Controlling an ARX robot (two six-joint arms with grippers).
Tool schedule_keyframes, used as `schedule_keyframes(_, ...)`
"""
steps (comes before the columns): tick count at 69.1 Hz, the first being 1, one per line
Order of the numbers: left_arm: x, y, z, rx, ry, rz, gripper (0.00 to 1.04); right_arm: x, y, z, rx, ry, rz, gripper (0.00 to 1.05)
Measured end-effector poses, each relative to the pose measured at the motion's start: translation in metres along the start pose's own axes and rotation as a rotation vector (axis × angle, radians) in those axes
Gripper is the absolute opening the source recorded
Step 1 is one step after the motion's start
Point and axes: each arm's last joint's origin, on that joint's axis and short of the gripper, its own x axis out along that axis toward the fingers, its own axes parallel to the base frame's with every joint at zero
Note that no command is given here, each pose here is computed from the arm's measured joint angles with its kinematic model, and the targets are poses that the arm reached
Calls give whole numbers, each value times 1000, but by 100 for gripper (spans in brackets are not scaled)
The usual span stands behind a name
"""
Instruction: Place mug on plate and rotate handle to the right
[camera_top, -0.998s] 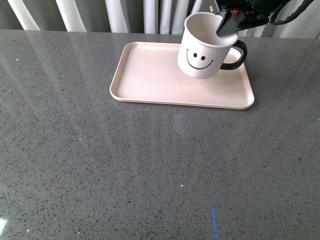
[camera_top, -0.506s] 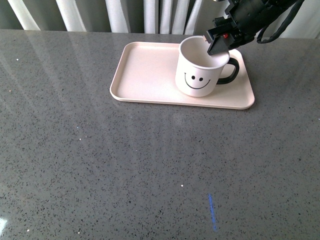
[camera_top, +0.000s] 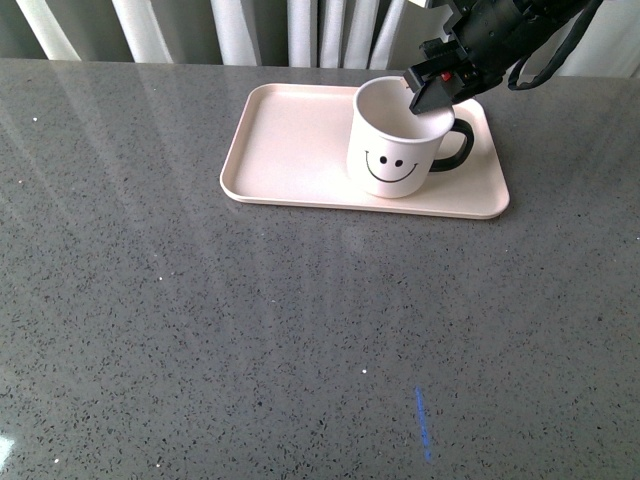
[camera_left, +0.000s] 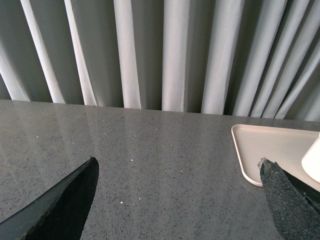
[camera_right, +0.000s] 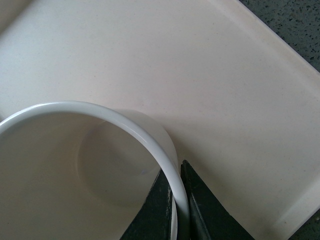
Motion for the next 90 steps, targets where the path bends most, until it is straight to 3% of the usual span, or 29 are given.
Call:
schedule_keyframes(7, 0, 0, 0, 0, 0, 0, 95, 0, 0, 0, -8, 1, 4, 9)
schedule_keyframes(20, 0, 0, 0, 0, 0, 0, 95, 3, 3, 0, -20, 4, 12, 40)
schedule_keyframes(27, 0, 0, 0, 0, 0, 0, 95, 2, 4, 3, -31, -8, 18, 63)
schedule_keyframes(39, 0, 0, 0, 0, 0, 0, 95, -4, 5, 9, -39, -46, 37, 89)
schedule_keyframes(45, 0, 0, 0, 0, 0, 0, 95, -14, 4, 14, -45, -87, 41, 97)
schedule_keyframes(49, 0, 0, 0, 0, 0, 0, 95, -28, 3, 19, -53, -137, 47, 95)
schedule_keyframes(50, 0, 0, 0, 0, 0, 0, 95, -83, 8, 27, -62, -356, -136, 89)
schedule_keyframes(51, 0, 0, 0, 0, 0, 0, 95, -85, 8, 25, -34, -400, -237, 86)
schedule_keyframes(58, 0, 0, 0, 0, 0, 0, 95, -91, 18, -7, 180, -667, -499, 69)
schedule_keyframes(68, 0, 0, 0, 0, 0, 0, 95, -112, 41, -59, 264, -888, -523, 42)
schedule_keyframes(82, 0, 0, 0, 0, 0, 0, 95, -138, 68, -113, 291, -907, -517, 5)
schedule_keyframes(90, 0, 0, 0, 0, 0, 0, 95, -147, 80, -140, 291, -889, -497, 2)
